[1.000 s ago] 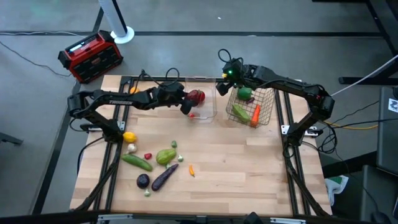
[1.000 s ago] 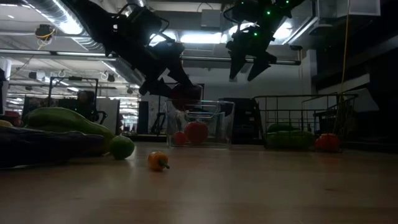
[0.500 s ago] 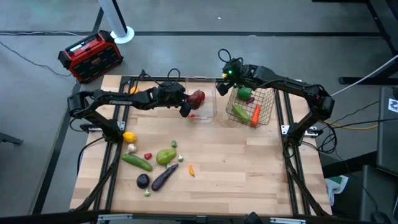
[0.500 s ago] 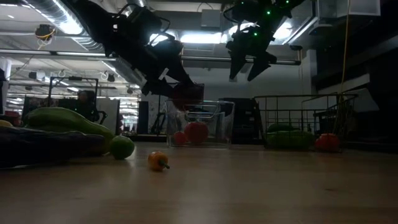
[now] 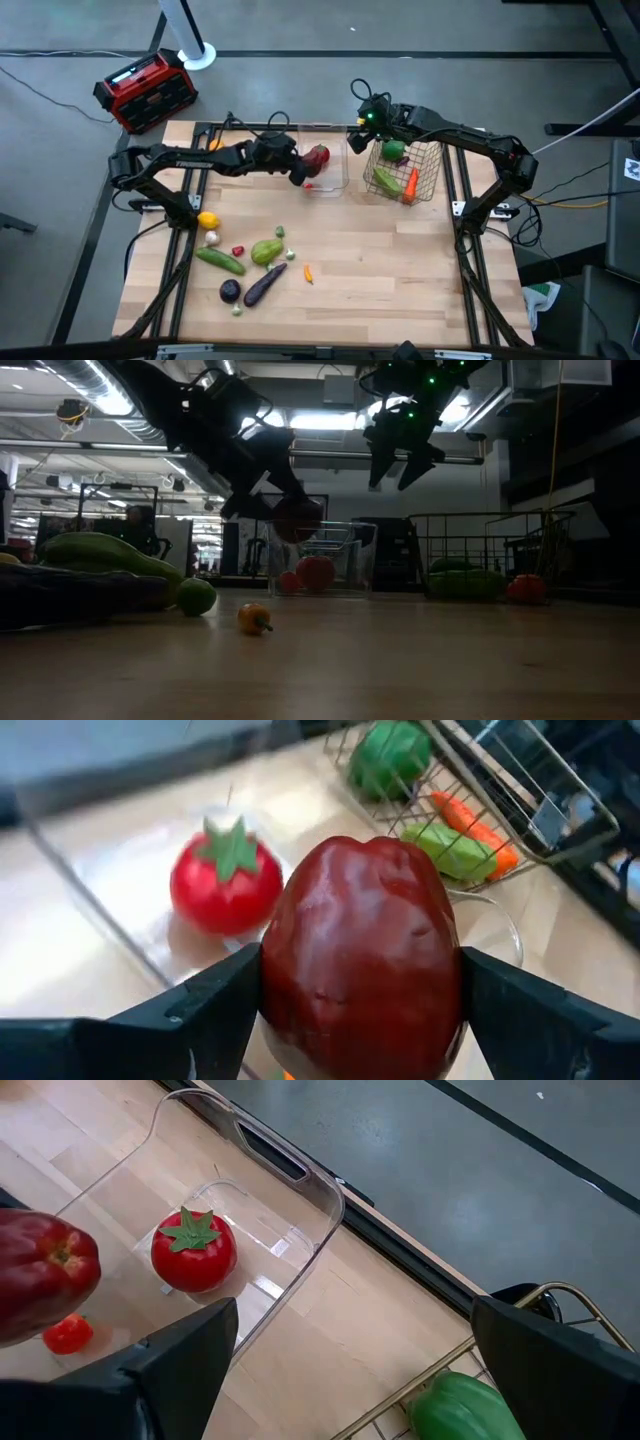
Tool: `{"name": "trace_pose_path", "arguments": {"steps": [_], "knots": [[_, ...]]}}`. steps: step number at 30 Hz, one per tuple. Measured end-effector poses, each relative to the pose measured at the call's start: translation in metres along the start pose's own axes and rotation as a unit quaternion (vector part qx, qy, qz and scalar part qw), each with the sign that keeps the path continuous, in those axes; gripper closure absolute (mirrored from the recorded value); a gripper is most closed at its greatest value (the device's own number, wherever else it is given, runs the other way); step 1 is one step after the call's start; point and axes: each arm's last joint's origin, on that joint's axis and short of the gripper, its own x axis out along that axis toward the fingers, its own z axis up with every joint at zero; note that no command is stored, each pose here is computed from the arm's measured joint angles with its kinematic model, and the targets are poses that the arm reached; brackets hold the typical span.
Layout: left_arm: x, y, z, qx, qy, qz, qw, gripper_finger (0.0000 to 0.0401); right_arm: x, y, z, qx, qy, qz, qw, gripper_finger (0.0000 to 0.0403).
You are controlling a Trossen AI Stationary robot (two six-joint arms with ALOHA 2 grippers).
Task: Sort produce into baskets
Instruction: Put the red apple into the transparent bin, then put the yellow lemon into the transparent bin
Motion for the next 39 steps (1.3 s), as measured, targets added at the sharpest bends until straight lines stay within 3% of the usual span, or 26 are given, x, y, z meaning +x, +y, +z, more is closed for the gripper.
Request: {"name": "trace_pose_path", "arguments": {"steps": [3,12,19,24,27,30,39], "knots": [[0.0,0.0,-0.001,-0.013,0.006,0.001,1.0,0.0095,0.0,0.0,0.0,0.0,0.0,0.0,1.0,0.0006],[0.0,-0.003,0.002,0.067,-0.008,-0.019,0.998,0.0093,0.0,0.0,0.0,0.0,0.0,0.0,1.0,0.0006],[0.0,0.005,0.003,0.068,0.003,-0.002,0.998,0.0015,0.0,0.0,0.0,0.0,0.0,0.0,1.0,0.0006],[-0.009,0.014,0.014,0.095,-0.02,0.008,0.995,0.0017,0.0,0.0,0.0,0.0,0.0,0.0,1.0,0.0006],[-0.022,0.019,0.023,0.114,-0.029,0.019,0.993,0.0029,0.0,0.0,0.0,0.0,0.0,0.0,1.0,0.0006],[-0.042,0.029,0.028,0.104,-0.016,0.044,0.993,0.0038,0.0,0.0,0.0,0.0,0.0,0.0,1.0,0.0006],[-0.093,0.051,0.047,0.08,-0.059,0.102,0.99,0.0043,0.0,0.0,0.0,0.0,0.0,0.0,1.0,0.0006]]}}
